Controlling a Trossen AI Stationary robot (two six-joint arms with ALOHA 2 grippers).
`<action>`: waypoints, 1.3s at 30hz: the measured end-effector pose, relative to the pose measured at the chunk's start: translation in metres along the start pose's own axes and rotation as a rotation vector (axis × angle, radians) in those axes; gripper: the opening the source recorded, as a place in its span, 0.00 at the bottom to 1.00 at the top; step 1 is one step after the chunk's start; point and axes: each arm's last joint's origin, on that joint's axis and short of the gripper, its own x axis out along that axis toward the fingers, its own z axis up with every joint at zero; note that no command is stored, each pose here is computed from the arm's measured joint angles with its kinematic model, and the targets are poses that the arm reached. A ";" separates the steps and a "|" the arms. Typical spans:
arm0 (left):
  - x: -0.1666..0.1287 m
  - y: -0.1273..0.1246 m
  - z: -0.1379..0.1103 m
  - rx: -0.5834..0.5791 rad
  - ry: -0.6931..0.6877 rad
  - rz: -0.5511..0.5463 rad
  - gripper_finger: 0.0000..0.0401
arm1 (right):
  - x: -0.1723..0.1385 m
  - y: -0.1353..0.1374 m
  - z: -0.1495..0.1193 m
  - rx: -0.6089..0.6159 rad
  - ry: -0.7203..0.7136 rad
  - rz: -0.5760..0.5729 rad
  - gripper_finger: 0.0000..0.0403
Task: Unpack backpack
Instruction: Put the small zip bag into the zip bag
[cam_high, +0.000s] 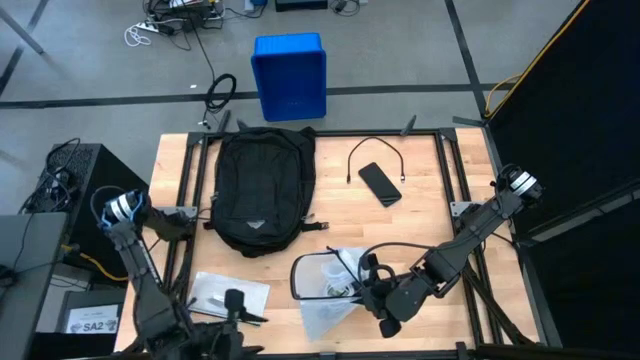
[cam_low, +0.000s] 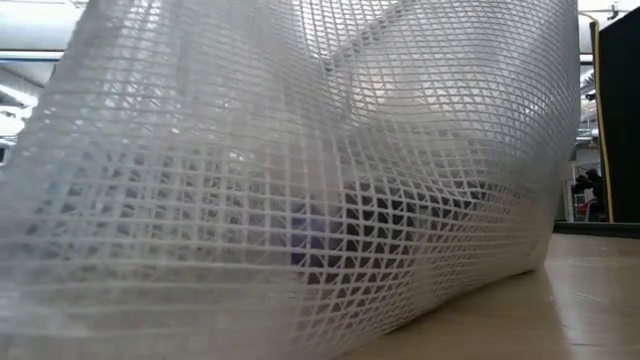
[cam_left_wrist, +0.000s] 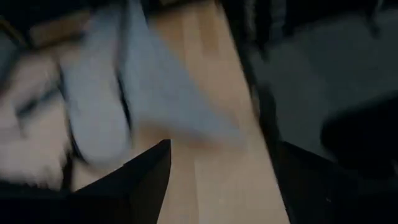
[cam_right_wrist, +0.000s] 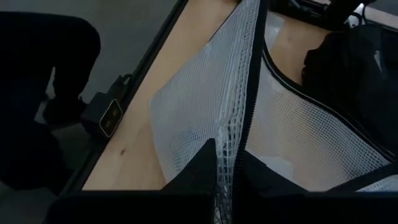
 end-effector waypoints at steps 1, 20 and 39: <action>0.003 -0.002 -0.010 -0.005 0.059 -0.005 0.64 | 0.000 0.000 0.000 0.008 -0.003 -0.001 0.00; 0.058 0.001 -0.081 0.007 0.779 0.044 0.64 | 0.000 0.000 0.004 0.018 -0.046 -0.019 0.00; 0.097 0.022 -0.059 -0.048 0.804 -0.135 0.64 | 0.000 0.054 -0.013 -0.144 -0.044 0.017 0.00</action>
